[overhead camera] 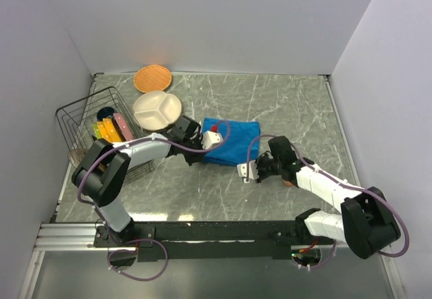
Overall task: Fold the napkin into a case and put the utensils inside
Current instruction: Turn over the upper triangle folded napkin at the center of the board.
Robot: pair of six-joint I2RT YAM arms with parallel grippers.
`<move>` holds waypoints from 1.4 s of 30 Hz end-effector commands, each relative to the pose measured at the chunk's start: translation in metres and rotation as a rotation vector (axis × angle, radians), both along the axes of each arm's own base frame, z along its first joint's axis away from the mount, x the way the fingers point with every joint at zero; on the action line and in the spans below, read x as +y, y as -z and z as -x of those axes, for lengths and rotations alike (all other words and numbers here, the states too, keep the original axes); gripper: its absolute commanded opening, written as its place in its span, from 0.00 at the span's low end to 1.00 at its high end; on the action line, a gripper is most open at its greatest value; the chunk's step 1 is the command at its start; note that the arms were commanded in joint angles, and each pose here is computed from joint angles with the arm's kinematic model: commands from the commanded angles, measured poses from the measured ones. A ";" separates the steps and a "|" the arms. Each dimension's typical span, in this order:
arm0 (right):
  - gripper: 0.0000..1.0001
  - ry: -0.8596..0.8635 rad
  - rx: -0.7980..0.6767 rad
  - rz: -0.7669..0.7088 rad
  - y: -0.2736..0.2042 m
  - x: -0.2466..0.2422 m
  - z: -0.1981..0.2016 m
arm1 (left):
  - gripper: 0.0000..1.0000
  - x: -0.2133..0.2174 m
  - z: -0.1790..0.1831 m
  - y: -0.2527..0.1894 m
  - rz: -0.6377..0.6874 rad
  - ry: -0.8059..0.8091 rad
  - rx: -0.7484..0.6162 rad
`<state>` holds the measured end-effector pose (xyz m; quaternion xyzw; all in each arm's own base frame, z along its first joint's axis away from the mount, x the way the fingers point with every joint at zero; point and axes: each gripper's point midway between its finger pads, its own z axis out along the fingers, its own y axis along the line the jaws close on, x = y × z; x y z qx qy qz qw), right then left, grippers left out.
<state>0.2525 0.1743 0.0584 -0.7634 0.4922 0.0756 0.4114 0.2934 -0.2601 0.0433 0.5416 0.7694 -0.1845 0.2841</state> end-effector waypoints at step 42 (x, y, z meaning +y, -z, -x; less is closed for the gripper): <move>0.45 0.820 0.822 -0.207 -0.050 -0.025 0.014 | 0.22 -0.013 0.042 -0.053 0.149 0.065 -0.106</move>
